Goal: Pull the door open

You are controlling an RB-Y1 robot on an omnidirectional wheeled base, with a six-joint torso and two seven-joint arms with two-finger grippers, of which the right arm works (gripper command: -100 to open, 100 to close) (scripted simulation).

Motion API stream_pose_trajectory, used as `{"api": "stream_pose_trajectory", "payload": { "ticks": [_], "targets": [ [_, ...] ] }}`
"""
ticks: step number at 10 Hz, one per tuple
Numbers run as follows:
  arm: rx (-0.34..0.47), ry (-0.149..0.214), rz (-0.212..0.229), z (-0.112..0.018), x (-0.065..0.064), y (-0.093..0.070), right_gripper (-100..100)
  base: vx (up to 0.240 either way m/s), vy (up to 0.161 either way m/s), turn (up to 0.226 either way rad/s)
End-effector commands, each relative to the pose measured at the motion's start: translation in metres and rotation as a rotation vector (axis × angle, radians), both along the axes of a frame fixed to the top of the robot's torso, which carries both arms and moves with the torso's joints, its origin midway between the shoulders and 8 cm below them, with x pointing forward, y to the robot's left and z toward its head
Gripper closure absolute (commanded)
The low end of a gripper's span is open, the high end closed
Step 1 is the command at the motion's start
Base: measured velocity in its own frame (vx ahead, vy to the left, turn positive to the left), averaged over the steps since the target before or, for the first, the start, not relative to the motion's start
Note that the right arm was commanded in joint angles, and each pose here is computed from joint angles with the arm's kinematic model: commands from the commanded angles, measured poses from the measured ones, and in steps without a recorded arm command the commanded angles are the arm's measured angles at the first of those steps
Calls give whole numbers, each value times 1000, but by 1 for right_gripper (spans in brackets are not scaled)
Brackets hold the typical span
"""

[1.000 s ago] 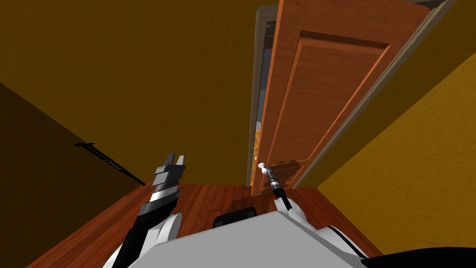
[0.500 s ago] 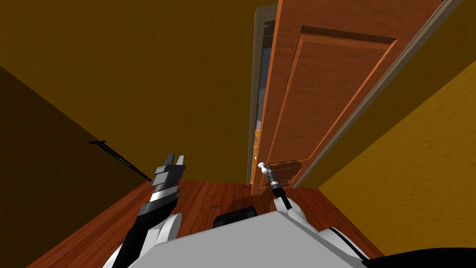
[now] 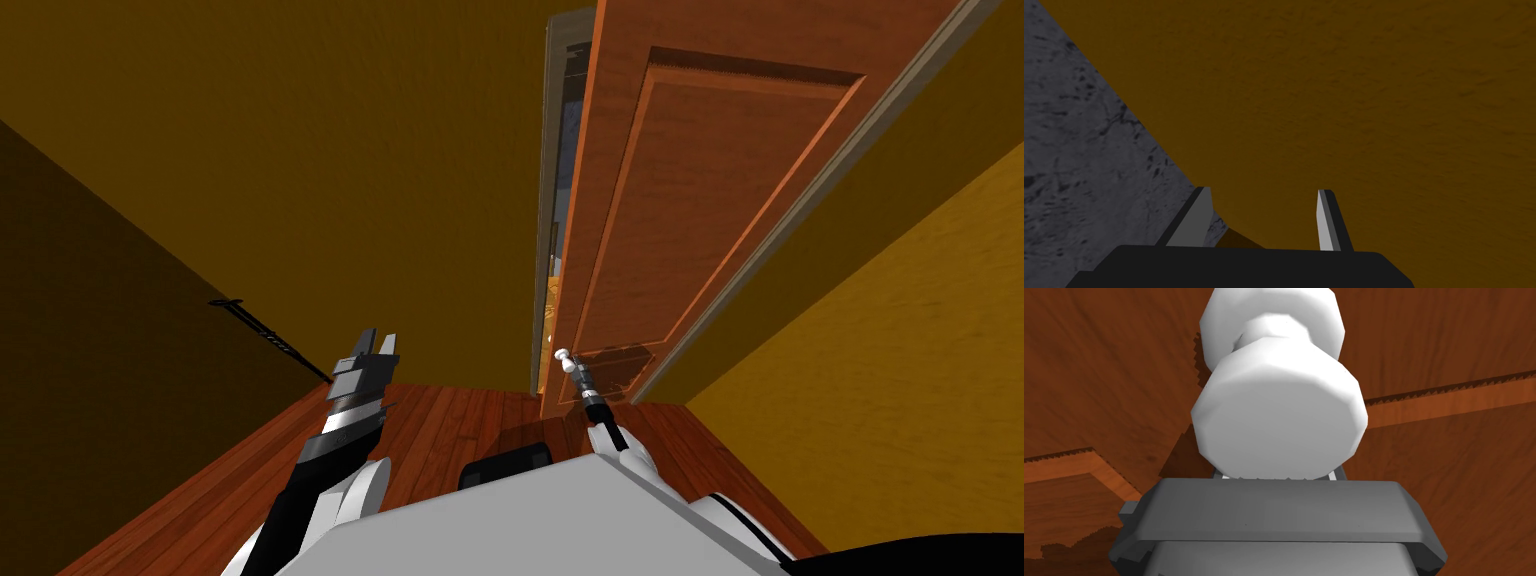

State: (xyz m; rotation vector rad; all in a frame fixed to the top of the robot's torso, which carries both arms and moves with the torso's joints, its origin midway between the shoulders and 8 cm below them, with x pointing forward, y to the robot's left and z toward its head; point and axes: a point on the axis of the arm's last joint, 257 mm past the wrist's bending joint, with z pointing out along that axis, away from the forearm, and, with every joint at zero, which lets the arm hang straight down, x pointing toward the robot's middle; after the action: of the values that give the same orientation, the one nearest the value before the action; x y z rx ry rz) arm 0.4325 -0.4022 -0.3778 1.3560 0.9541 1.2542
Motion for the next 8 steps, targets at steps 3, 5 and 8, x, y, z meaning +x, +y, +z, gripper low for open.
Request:
{"api": "stream_pose_trajectory", "payload": {
  "ticks": [3, 5, 8],
  "targets": [
    [49, -21, 33, 0, 10, 26, 100, -21, -12, 13],
    [49, -21, 33, 0, 10, 26, 100, 4, -3, -8],
    [103, -28, 31, 0, 11, 27, 100, -28, -12, 34]
  ]
}}
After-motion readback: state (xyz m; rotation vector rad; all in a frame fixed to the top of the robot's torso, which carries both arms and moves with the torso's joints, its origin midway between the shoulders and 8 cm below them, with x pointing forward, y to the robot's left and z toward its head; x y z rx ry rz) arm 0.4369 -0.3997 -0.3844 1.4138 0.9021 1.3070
